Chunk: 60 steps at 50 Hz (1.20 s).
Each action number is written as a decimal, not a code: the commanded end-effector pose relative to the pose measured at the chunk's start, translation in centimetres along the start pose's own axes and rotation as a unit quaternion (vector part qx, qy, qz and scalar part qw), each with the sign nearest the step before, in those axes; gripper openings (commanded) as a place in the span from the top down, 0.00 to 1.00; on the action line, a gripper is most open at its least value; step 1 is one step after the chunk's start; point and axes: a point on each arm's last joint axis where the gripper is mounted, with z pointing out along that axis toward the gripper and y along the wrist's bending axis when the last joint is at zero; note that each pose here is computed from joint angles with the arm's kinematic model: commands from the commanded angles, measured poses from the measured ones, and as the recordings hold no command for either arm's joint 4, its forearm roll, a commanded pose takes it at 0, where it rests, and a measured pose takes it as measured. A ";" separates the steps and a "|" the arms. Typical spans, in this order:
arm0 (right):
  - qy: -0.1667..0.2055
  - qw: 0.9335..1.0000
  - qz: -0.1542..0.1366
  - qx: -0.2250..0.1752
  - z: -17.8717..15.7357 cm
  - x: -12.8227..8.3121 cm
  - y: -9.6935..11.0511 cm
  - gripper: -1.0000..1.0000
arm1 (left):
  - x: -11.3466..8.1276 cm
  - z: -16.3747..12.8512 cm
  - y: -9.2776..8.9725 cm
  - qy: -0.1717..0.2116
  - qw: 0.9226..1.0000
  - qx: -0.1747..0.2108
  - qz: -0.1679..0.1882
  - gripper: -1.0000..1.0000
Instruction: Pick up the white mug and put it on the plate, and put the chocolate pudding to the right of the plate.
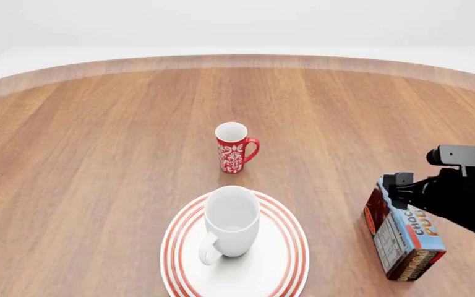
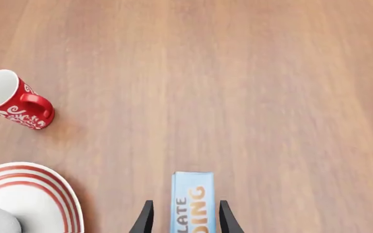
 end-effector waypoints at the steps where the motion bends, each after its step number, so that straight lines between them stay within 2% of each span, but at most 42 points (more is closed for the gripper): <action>1: -0.026 1.000 0.011 -0.001 -1.8 -2.2 0.1 0.00 | 0.0 0.0 0.0 0.000 1.000 0.000 0.000 0.00; 19: -0.099 0.995 0.029 -0.014 -6.8 -6.1 0.6 0.00 | 0.0 0.2 0.0 0.001 1.000 0.001 0.000 0.00; 24: -0.144 0.989 0.021 -0.023 -9.6 -7.1 0.8 0.00 | 0.0 0.2 0.0 0.001 1.000 0.001 0.000 0.00; 26: -0.148 0.988 0.022 -0.026 -9.9 -7.1 0.9 0.00 | 0.0 0.2 0.0 0.001 1.000 0.001 0.000 0.00; 32: -0.196 0.980 0.022 -0.035 -12.6 -7.3 1.0 0.00 | 0.0 0.2 0.0 0.000 1.000 0.002 0.001 0.00; 34: -0.201 0.979 0.023 -0.035 -12.8 -7.4 0.9 0.00 | 0.0 0.2 0.0 0.000 1.000 0.002 0.001 0.00; 36: -0.250 0.968 0.009 -0.036 -15.5 -7.4 0.9 0.00 | 0.0 0.3 0.0 0.000 1.000 0.003 0.001 0.00; 39: -0.279 0.960 0.011 -0.038 -17.1 -7.2 0.8 0.00 | 0.0 0.3 -0.1 0.000 1.000 0.003 0.001 0.00; 43: -0.332 0.943 -0.003 -0.024 -19.3 -6.2 0.5 0.00 | 0.0 0.3 -0.1 -0.001 1.000 0.005 0.001 0.00; 45: -0.364 0.931 -0.010 -0.011 -20.8 -5.4 0.3 0.00 | 0.0 0.2 -0.1 -0.001 1.000 0.005 0.001 0.00; 48: -0.418 0.908 -0.018 0.004 -23.6 -4.0 0.2 0.00 | 0.0 0.1 -0.1 -0.001 1.000 0.006 0.001 0.00; 49: -0.433 0.901 -0.015 0.006 -24.5 -3.6 0.2 0.00 | 0.0 0.1 -0.1 -0.001 1.000 0.006 0.001 0.00; 50: -0.433 0.901 -0.015 0.006 -24.5 -3.6 0.2 0.00 | 0.0 0.1 -0.1 -0.001 1.000 0.006 0.001 0.00; 52: -0.452 0.892 -0.013 0.013 -25.7 -3.1 0.2 0.00 | 0.0 0.1 -0.1 -0.001 1.000 0.007 0.002 0.00; 53: -0.467 0.884 -0.012 0.016 -26.5 -2.6 0.2 0.00 | 0.0 0.1 -0.1 0.000 1.000 0.007 0.002 0.00; 54: -0.474 0.880 -0.010 0.018 -27.0 -2.4 0.3 0.00 | 0.0 0.1 -0.1 0.000 1.000 0.007 0.002 0.00; 55: -0.493 0.870 -0.005 0.024 -28.1 -1.7 0.4 0.00 | 0.0 0.0 -0.1 -0.001 1.000 0.009 0.003 0.00; 56: -0.493 0.870 -0.005 0.024 -28.1 -1.7 0.4 0.00 | 0.0 0.0 -0.1 -0.001 1.000 0.009 0.003 0.00; 57: -0.509 0.860 0.003 0.030 -28.9 -1.1 0.5 0.00 | 0.0 -0.1 -0.2 0.000 1.000 0.012 0.005 0.00; 58: -0.509 0.860 0.003 0.030 -28.9 -1.1 0.5 0.00 | 0.0 -0.1 -0.2 0.000 1.000 0.012 0.005 0.00; 60: -0.520 0.853 0.018 0.031 -29.5 -0.6 0.7 0.00 | 0.0 -0.1 -0.1 0.000 1.000 0.010 0.005 0.00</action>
